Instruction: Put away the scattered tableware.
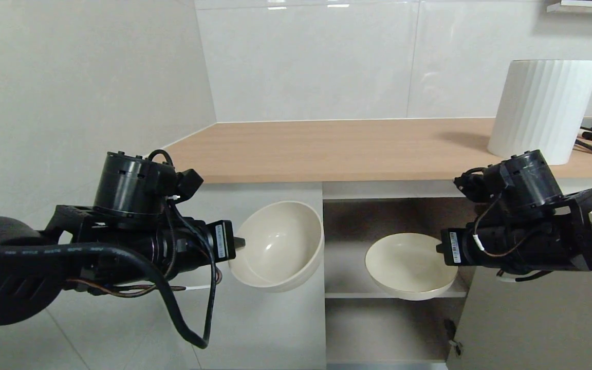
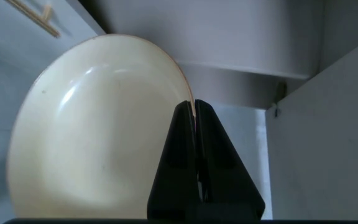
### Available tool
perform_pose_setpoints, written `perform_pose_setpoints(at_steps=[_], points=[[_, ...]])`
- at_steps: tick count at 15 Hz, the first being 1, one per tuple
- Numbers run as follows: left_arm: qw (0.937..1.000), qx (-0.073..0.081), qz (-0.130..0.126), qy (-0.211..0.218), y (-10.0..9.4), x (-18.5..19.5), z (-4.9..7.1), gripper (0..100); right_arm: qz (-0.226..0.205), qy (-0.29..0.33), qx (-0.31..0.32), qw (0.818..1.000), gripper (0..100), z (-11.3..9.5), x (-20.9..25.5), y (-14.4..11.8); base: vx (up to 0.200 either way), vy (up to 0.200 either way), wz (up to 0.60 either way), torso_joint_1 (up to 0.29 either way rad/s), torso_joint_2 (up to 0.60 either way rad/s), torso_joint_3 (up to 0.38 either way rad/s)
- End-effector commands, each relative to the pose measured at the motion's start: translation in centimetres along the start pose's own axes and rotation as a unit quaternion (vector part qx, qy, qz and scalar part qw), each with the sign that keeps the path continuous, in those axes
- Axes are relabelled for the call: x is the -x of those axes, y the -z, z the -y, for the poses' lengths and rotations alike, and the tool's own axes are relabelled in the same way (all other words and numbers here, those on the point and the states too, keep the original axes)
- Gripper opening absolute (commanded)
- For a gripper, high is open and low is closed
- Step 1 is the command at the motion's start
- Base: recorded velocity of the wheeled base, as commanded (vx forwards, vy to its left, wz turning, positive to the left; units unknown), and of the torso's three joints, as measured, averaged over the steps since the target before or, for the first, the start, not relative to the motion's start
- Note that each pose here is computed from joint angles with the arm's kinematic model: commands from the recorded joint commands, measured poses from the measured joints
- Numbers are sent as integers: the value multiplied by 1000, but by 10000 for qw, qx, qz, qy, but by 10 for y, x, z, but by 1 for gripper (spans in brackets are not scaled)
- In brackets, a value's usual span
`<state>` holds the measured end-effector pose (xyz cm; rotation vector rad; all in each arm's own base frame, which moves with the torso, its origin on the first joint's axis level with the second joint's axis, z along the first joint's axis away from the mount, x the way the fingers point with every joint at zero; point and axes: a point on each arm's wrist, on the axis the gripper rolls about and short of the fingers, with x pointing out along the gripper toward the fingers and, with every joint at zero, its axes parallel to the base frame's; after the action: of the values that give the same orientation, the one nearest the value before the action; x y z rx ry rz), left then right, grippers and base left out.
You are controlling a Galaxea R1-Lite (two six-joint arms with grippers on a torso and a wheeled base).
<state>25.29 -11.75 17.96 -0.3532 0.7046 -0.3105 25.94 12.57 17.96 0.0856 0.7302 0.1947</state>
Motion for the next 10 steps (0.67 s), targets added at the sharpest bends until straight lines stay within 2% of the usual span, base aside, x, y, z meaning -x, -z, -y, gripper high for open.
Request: perform_pose_setpoints(at_steps=[1,6,10], points=[[10000,5,-29,-20,0,-3,-1,0,-72,53,-11,10000,0,2,-6,1,0,0,0,51,2,2],[10000,-6,-46,-22,1,-4,0,0,-126,94,-23,9999,0,2,-20,3,0,0,0,-27,42,43],[10000,3,-73,-37,1,-6,-1,0,-716,304,202,9968,0,-1,-74,25,0,0,0,-37,58,42]])
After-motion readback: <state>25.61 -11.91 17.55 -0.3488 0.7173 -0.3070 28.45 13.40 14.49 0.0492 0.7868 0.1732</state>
